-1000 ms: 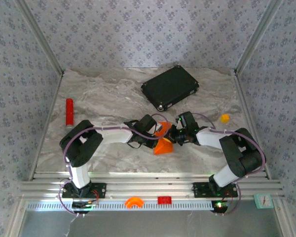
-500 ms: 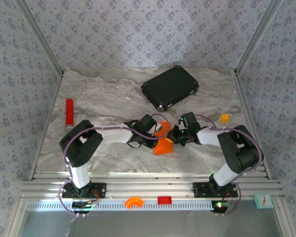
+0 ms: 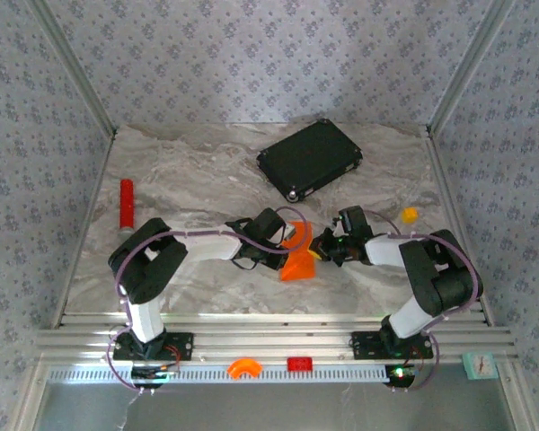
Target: Fold a paper plane with a square sheet of paper (pick it up from the middle)
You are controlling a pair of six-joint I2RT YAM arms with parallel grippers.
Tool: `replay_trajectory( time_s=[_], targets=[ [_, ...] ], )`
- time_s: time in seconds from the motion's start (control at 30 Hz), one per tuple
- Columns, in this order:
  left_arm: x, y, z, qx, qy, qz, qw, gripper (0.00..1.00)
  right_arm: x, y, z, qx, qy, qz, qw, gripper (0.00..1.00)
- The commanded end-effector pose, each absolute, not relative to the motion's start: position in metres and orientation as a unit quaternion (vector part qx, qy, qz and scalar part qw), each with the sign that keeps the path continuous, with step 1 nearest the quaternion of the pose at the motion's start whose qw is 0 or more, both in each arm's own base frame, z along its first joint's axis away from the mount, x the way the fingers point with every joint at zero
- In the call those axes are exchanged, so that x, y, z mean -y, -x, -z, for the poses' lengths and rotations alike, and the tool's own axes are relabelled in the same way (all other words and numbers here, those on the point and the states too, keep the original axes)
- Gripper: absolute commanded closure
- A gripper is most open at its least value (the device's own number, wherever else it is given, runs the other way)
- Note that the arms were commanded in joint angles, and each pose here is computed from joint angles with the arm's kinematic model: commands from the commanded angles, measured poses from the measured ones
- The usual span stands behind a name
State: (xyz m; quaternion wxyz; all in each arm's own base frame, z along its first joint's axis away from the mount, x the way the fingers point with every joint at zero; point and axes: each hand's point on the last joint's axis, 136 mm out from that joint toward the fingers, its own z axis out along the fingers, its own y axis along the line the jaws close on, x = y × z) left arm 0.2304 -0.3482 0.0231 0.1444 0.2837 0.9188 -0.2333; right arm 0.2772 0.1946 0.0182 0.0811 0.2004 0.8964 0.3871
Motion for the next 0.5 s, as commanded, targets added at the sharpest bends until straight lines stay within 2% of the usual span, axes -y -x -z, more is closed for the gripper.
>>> replay_trajectory(
  time_s=[0.0, 0.23, 0.47],
  targets=[
    [0.342, -0.227, -0.019, -0.921, -0.292, 0.218, 0.134, 1.00, -0.185, -0.268, -0.008, -0.902, -0.218, -0.366, 0.066, 0.95],
    [0.342, -0.227, -0.019, -0.921, -0.292, 0.218, 0.136, 1.00, -0.196, -0.284, -0.051, -0.895, -0.191, -0.390, 0.103, 0.94],
    [0.343, -0.228, -0.020, -0.921, -0.292, 0.219, 0.138, 1.00, -0.215, -0.278, -0.062, -0.899, -0.168, -0.389, 0.108, 0.93]
  ],
)
